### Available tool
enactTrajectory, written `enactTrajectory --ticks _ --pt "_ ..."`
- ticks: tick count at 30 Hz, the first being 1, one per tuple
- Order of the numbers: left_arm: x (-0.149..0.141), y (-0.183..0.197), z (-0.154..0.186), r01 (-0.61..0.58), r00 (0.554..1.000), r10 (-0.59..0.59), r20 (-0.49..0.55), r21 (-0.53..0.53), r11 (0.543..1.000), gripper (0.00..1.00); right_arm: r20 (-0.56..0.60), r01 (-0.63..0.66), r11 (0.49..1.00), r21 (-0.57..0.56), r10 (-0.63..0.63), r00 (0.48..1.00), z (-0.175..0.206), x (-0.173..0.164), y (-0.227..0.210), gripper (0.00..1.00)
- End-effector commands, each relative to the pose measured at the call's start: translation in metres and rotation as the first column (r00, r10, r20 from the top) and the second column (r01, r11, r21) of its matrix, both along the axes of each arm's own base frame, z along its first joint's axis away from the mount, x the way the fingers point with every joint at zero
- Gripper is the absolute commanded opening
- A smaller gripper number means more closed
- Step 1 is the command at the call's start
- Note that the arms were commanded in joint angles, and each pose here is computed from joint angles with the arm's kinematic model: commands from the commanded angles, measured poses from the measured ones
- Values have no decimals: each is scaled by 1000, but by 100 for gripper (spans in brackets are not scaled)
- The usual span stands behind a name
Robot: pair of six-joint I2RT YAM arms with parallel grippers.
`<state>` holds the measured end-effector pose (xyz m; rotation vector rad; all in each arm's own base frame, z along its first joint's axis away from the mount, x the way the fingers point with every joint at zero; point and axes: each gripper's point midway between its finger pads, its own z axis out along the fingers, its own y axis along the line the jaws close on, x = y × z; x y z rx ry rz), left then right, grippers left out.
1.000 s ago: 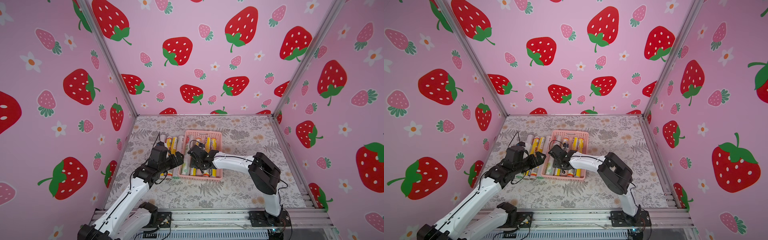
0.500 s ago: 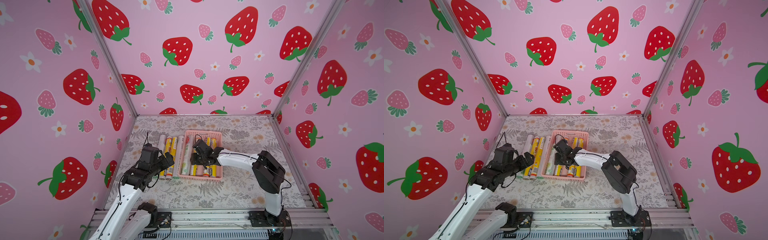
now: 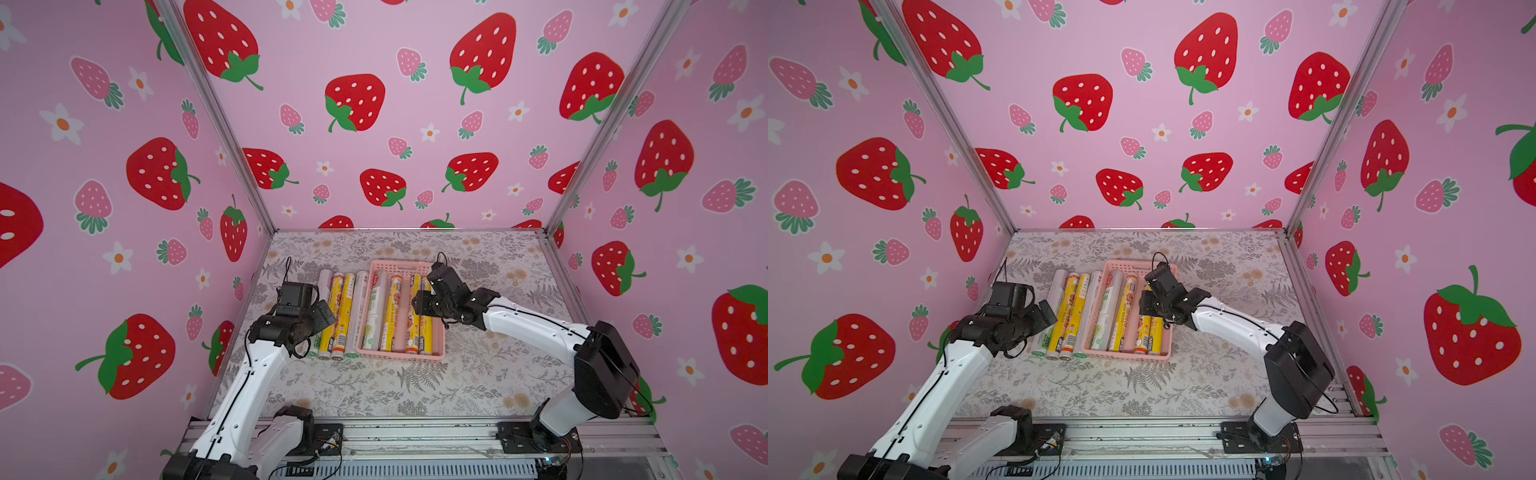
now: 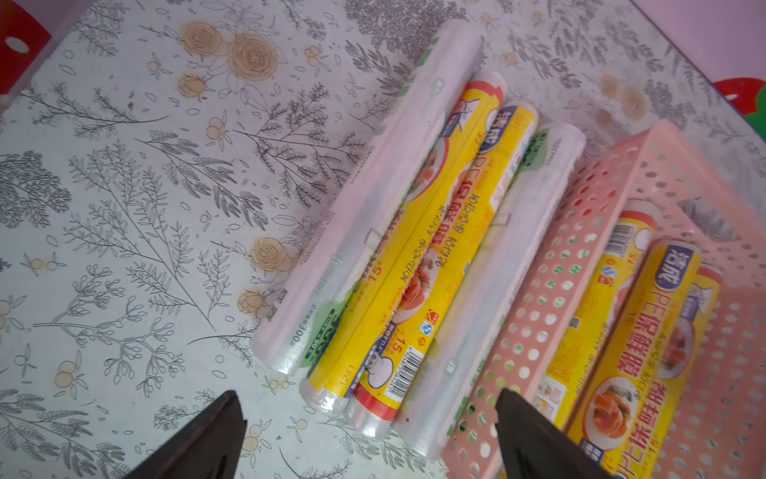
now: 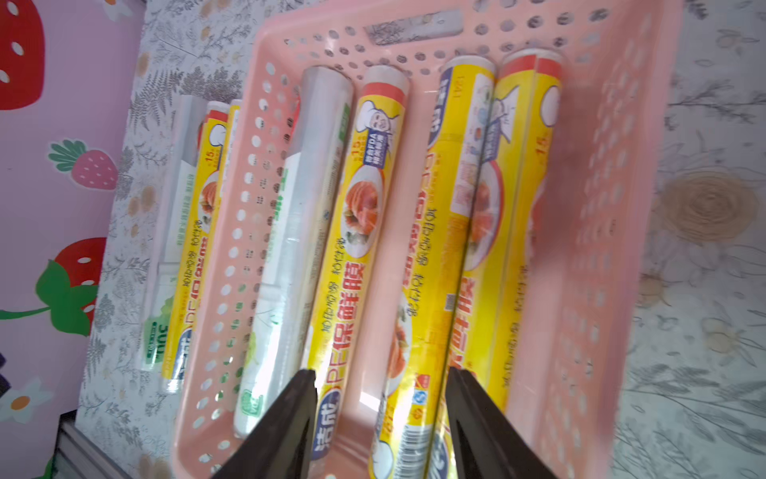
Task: Put the plastic wrap into the basket
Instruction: Place the plastic wrap in the basket, then pick up the plastic wrap from the center of the board.
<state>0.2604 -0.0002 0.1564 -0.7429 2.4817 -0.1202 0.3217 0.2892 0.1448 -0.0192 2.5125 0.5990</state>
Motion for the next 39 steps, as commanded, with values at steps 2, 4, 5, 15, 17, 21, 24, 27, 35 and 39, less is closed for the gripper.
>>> enactTrajectory --ticks 2,4,5,15,17,21,24,27,35,39 --pt "11 4 -6 47 998 -48 -37 -29 998 96 22 -60 995 -75 62 998 9 -17 -15 54" --pt "12 11 -13 39 995 -40 -89 -7 999 96 28 -42 994 -96 45 999 12 -20 -28 54" --pt "12 16 -17 32 993 -31 -111 9 999 95 32 -37 995 -96 41 999 15 -22 -33 54" --pt "41 31 -43 17 986 -13 -165 25 1000 91 84 -53 998 -43 57 995 29 -45 -54 53" --pt "44 37 -56 6 978 5 -210 49 999 91 93 -40 998 -38 43 995 32 -46 -58 53" --pt "56 45 -68 13 971 9 -241 91 996 91 116 -40 999 -21 42 992 38 -52 -63 53" --pt "64 49 -73 23 964 9 -265 118 993 89 137 -32 999 -21 35 990 38 -54 -68 53" --pt "70 50 -81 32 959 3 -282 120 992 87 147 -41 999 -16 43 988 40 -57 -70 53" --pt "71 38 -104 58 950 -38 -309 57 997 84 146 -48 999 -19 50 988 35 -60 -72 53" --pt "66 36 -108 58 945 -38 -325 54 997 84 142 -55 998 -13 56 988 34 -60 -70 53"
